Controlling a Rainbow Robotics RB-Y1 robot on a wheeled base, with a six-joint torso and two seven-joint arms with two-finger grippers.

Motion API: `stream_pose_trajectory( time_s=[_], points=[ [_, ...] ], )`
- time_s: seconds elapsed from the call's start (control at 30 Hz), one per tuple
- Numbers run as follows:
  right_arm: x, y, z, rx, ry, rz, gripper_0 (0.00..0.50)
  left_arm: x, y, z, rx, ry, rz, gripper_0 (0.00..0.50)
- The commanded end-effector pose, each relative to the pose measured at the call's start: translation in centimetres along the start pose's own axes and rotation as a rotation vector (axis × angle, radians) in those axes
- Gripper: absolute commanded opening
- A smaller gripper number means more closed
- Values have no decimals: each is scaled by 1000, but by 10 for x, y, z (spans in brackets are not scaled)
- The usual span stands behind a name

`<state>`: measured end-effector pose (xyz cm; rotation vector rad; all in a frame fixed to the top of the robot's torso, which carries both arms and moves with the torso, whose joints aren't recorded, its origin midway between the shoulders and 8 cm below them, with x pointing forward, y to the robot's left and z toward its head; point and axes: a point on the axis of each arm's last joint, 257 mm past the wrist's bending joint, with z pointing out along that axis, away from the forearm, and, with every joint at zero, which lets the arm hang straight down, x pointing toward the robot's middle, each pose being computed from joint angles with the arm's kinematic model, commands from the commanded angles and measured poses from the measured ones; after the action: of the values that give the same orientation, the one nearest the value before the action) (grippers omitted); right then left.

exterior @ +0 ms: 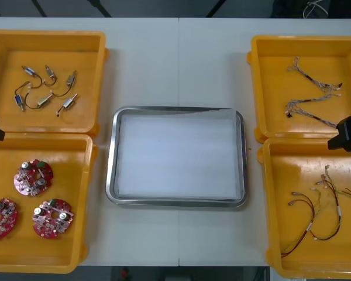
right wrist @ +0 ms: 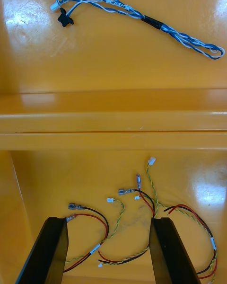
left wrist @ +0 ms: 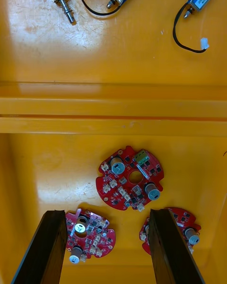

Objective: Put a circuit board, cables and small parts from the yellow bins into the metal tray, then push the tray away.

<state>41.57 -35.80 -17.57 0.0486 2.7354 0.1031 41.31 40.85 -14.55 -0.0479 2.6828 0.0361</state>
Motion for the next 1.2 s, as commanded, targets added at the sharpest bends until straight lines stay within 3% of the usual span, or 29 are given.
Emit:
stream_pose_trajectory(
  time_s=[0.03,1.2],
  points=[
    [-10,-1,-9,-1,-33,32,500,-23,-9,-15,6,-66,-18,500],
    [-10,-1,-9,-1,-33,32,500,-23,-9,-15,6,-66,-18,500]
  ],
)
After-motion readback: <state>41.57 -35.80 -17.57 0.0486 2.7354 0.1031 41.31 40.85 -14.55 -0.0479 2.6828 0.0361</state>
